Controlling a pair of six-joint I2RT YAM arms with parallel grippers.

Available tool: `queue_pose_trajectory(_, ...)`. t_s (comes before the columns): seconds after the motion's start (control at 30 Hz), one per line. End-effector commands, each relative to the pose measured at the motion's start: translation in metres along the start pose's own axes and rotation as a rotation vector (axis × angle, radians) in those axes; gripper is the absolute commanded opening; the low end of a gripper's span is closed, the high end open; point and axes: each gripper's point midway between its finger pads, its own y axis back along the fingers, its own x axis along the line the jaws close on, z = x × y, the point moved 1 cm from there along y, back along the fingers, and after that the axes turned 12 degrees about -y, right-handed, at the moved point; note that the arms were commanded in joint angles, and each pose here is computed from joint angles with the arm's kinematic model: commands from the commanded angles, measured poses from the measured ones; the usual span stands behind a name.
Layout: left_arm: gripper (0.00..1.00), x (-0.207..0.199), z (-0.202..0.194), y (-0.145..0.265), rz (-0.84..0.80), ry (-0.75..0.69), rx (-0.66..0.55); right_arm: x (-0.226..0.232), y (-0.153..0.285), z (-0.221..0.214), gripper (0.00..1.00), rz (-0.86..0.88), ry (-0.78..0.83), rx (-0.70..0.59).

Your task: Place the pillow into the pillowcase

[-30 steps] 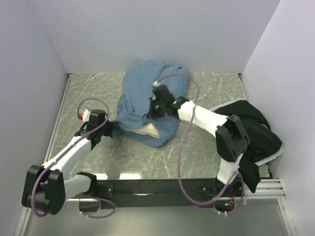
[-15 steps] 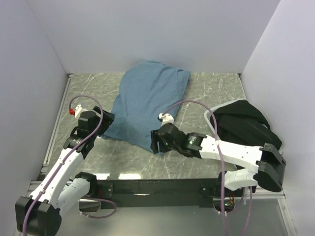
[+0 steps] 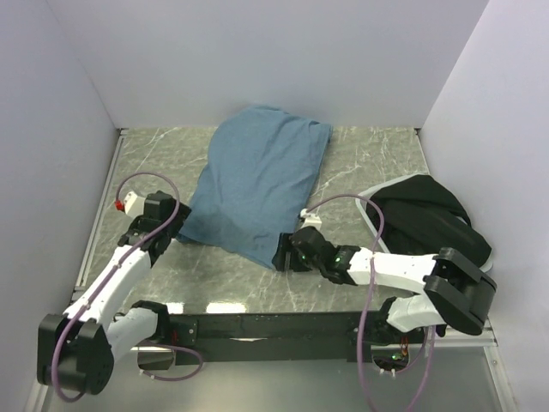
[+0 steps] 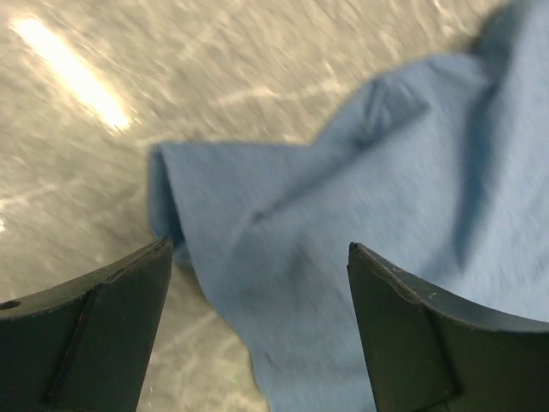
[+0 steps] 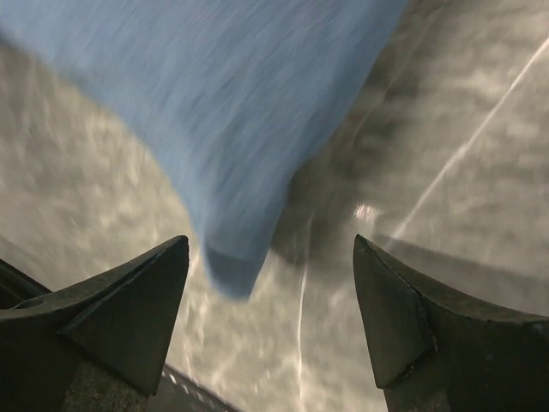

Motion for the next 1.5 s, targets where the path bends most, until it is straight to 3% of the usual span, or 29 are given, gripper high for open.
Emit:
queue_pose_trajectory(0.0, 0.86, -0.011, 0.022, -0.010, -0.036, 0.064, -0.048, 0.038, -0.014, 0.015, 0.82, 0.217, -0.153, -0.006)
queue_pose_trajectory(0.13, 0.81, -0.006, 0.021, -0.018, -0.015, 0.071, -0.034, 0.045, -0.034, -0.003, 0.73, 0.230, -0.187, 0.078)
queue_pose_trajectory(0.2, 0.78, -0.007, 0.019, -0.021, -0.019, 0.069, -0.028, 0.049, -0.036, -0.008, 0.44, 0.252, -0.191, 0.109)
queue_pose_trajectory(0.27, 0.77, -0.007, 0.018, -0.022, -0.024, 0.065, -0.019, 0.034, -0.036, -0.003, 0.00, 0.168, -0.182, 0.112)
queue_pose_trajectory(0.33, 0.76, -0.012, 0.018, -0.022, -0.052, 0.060, -0.019, 0.030, -0.018, 0.026, 0.00, 0.138, -0.151, 0.029)
queue_pose_trajectory(0.37, 0.75, -0.012, 0.014, -0.022, -0.064, 0.053, -0.008, 0.005, -0.011, 0.041, 0.00, 0.046, -0.161, -0.006)
queue_pose_trajectory(0.53, 0.58, -0.017, -0.004, -0.022, -0.152, 0.051, 0.034, -0.007, 0.059, 0.126, 0.00, -0.053, -0.066, -0.238)
queue_pose_trajectory(0.63, 0.55, -0.013, -0.028, -0.024, -0.170, 0.032, 0.075, -0.008, 0.077, 0.141, 0.00, -0.089, -0.029, -0.271)
queue_pose_trajectory(0.87, 0.60, -0.024, -0.093, -0.009, -0.268, -0.053, 0.179, -0.006, 0.082, 0.151, 0.00, -0.119, 0.009, -0.258)
queue_pose_trajectory(1.03, 0.70, -0.009, -0.114, -0.004, -0.219, -0.069, 0.179, 0.000, 0.086, 0.158, 0.00, -0.110, 0.022, -0.261)
queue_pose_trajectory(1.47, 0.63, 0.012, -0.132, -0.007, -0.093, -0.144, 0.166, -0.002, 0.095, 0.169, 0.00, -0.097, 0.009, -0.275)
